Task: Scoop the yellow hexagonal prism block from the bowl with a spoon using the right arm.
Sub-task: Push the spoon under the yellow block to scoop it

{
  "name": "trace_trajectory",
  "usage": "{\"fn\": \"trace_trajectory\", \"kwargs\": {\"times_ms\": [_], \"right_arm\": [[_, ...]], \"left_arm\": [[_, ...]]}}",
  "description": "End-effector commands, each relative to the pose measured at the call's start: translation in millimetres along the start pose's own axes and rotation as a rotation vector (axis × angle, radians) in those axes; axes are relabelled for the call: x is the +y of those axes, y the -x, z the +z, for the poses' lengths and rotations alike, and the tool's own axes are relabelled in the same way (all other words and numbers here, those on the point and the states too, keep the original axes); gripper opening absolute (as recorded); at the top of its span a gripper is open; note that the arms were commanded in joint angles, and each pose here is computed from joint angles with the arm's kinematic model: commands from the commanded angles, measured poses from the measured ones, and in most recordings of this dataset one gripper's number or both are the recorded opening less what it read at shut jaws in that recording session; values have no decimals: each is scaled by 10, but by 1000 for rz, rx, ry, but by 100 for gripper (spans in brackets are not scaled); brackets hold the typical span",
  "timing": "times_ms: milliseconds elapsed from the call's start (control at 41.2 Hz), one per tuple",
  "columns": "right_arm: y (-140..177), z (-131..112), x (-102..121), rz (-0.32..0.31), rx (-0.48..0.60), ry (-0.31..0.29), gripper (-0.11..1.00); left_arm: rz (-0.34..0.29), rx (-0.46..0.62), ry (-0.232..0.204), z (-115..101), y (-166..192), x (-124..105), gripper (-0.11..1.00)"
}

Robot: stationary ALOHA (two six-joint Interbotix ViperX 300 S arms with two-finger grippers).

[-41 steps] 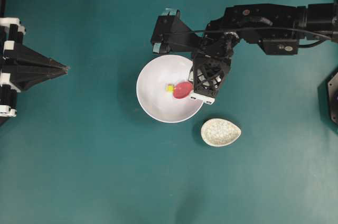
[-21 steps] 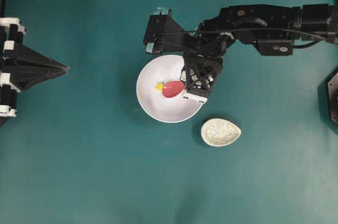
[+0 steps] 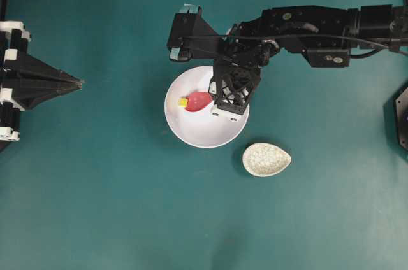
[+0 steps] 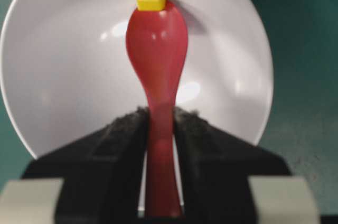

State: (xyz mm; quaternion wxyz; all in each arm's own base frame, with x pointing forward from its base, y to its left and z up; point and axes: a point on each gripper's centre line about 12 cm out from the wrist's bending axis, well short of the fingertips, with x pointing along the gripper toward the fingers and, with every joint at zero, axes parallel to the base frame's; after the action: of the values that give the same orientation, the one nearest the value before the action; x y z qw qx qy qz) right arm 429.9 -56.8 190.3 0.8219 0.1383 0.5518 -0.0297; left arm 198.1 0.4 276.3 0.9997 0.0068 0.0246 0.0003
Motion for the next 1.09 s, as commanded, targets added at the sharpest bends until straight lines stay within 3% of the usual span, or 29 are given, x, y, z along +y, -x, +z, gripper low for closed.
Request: {"fn": "trace_trajectory", "kwargs": {"times_ms": [0,680,1068], "right_arm": [[142,122,40,4,-65,8,23],[169,106,116,22,-78,-6,23],[215,117,143,25,-138,-8,23]], "left_arm": [[0,-21,-3,80,-19,1,0],[0,-14,-2,71,-19,0,0],[0,-5,2,53,-24,0,0]]}}
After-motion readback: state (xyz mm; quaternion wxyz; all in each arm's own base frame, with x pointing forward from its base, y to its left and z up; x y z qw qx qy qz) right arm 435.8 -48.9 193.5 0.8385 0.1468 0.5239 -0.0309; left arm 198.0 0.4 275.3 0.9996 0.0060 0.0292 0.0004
